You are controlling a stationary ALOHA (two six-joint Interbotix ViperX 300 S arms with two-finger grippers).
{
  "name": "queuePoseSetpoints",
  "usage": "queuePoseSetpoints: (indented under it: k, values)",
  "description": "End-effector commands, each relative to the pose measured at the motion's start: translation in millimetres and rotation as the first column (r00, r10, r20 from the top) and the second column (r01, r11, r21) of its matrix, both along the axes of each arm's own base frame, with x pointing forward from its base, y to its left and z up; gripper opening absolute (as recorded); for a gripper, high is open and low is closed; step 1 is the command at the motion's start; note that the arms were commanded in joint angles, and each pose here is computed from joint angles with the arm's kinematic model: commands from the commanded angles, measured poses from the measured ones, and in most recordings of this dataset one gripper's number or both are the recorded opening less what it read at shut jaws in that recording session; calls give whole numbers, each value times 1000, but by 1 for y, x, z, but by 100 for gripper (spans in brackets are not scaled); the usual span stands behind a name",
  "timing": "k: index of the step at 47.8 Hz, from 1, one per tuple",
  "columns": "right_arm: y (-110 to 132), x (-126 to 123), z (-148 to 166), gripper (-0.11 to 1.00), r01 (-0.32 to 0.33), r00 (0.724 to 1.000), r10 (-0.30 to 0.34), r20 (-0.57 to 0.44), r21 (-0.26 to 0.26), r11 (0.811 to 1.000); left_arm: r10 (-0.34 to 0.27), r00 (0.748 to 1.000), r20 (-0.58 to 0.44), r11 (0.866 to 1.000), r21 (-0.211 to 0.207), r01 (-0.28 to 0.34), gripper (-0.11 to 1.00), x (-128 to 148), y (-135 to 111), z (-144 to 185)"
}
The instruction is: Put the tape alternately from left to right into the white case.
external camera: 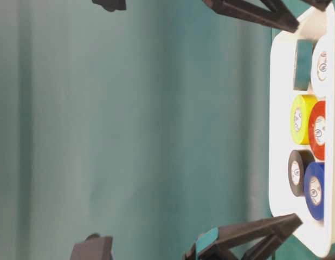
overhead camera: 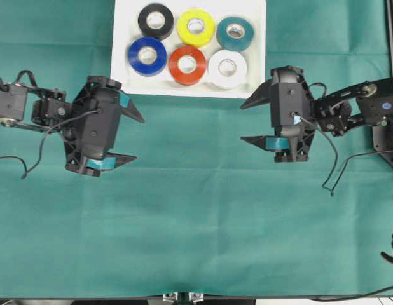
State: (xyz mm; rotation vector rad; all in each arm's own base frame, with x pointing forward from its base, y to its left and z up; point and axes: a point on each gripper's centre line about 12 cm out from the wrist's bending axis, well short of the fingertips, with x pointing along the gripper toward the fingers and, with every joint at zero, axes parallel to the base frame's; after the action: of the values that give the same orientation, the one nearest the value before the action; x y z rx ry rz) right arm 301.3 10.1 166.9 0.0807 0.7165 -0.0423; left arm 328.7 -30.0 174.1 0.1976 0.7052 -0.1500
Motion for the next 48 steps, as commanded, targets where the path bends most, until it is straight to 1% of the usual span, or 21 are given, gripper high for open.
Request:
queuePoseSetpoints:
  k: [1,6,12,21,30,48]
  values:
    - [-1,-1,9,82,11,1000,-11,19,-8,1000,9,998,62,1000,-10,-9,52,-2,2,14]
    - [-5,-3,10,82,34,999,-33,10,-23,999,33,996,84,999,-22,-31,52,-8,7,17]
    - [-10,-4,13,82,54,998,-54,14,-27,998,76,992,97,997,-39,-72,52,-18,17,18]
    - [-13,-5,16,82,63,998,-62,24,-27,998,116,985,125,993,-51,-111,52,-33,28,21]
    - [-13,-8,22,82,65,997,-64,45,-25,998,127,979,160,991,-55,-120,52,-46,31,25]
    - [-13,-24,32,82,67,994,-65,90,-16,998,136,972,191,990,-60,-127,52,-68,33,25]
